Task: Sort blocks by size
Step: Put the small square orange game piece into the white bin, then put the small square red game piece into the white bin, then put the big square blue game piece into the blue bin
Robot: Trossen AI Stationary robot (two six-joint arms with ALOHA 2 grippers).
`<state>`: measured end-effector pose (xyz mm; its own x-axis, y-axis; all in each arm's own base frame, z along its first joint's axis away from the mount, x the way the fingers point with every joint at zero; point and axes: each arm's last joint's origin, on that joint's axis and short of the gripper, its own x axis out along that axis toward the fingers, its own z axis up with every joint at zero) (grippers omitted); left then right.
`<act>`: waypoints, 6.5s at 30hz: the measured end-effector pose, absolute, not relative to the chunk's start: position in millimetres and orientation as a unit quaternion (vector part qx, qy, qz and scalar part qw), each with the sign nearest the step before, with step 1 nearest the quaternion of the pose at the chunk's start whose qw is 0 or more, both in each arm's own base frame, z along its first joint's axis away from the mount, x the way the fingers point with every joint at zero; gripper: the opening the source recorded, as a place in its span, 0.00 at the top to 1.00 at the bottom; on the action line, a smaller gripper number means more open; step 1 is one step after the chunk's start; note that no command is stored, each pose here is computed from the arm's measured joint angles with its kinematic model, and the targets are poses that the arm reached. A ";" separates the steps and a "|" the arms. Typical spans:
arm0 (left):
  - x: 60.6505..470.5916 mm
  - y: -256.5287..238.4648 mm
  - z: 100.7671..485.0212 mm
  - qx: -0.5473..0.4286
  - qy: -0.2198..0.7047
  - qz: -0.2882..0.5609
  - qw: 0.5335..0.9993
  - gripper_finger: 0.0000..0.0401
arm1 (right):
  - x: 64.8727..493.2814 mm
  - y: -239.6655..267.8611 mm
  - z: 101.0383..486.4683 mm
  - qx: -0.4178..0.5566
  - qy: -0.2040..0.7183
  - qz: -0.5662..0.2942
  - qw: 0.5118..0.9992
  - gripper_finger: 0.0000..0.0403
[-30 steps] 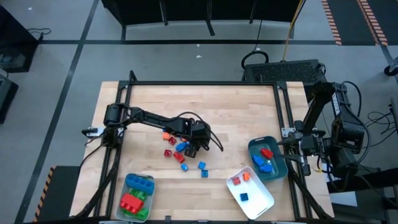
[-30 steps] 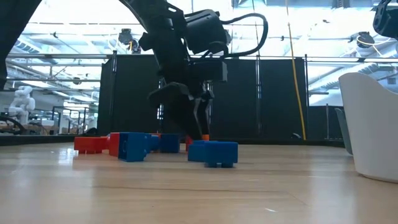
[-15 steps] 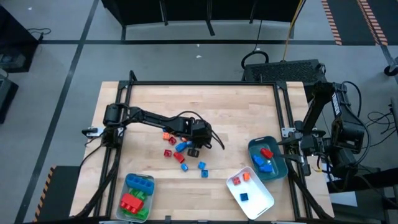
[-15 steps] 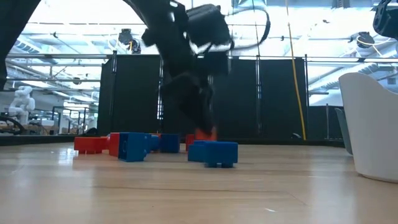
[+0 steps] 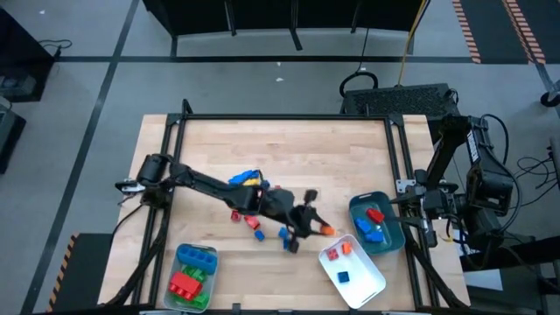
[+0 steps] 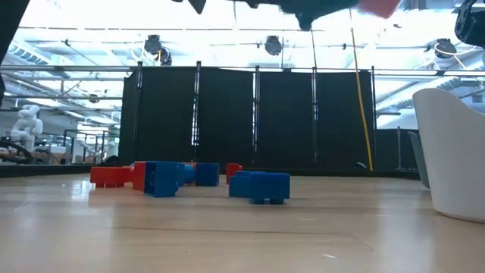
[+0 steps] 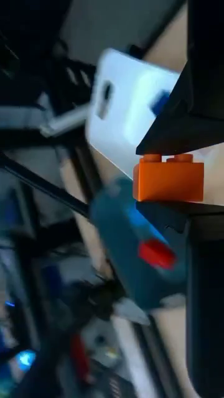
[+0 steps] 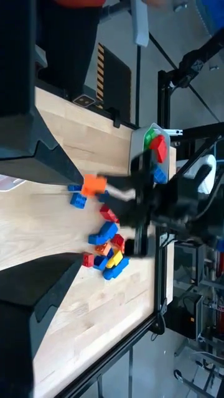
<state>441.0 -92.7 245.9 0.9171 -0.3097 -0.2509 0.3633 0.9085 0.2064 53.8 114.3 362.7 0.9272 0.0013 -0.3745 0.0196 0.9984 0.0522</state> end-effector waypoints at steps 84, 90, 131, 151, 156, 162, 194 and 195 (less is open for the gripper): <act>339.9 29.9 121.8 0.075 0.396 -0.015 0.915 0.40 | 55.0 119.0 364.0 0.034 0.187 0.002 0.982 0.58; 340.4 30.0 115.9 0.068 0.404 -0.011 0.912 0.42 | 55.0 118.9 364.0 0.034 0.187 0.002 0.982 0.58; 443.0 -126.5 232.9 0.113 0.013 -0.144 0.983 0.62 | 55.6 119.0 364.4 0.051 0.185 -0.003 0.982 0.58; 504.8 -150.5 180.4 0.156 0.098 -0.209 0.961 0.55 | 55.5 119.0 364.4 0.073 0.185 -0.007 0.980 0.58; 506.4 -151.0 184.7 0.159 0.099 -0.213 0.959 0.43 | 55.5 119.0 364.4 0.075 0.185 -0.007 0.980 0.58; 502.8 -151.4 194.9 0.208 0.172 -0.236 0.934 0.35 | 55.5 119.0 364.3 0.076 0.185 -0.007 0.980 0.58; 261.9 23.9 222.5 0.085 0.495 0.223 0.835 0.35 | 59.5 135.9 356.2 0.021 0.195 -0.008 0.980 0.58; 255.0 26.1 218.0 0.080 0.502 0.222 0.832 0.35 | 59.5 135.9 356.2 0.019 0.195 -0.008 0.981 0.58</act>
<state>255.0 26.1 218.0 0.3985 0.4492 -0.7997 -0.2893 0.8889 0.3551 59.5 135.9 356.2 0.9237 -0.0084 -0.3831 0.0228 0.9992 0.0333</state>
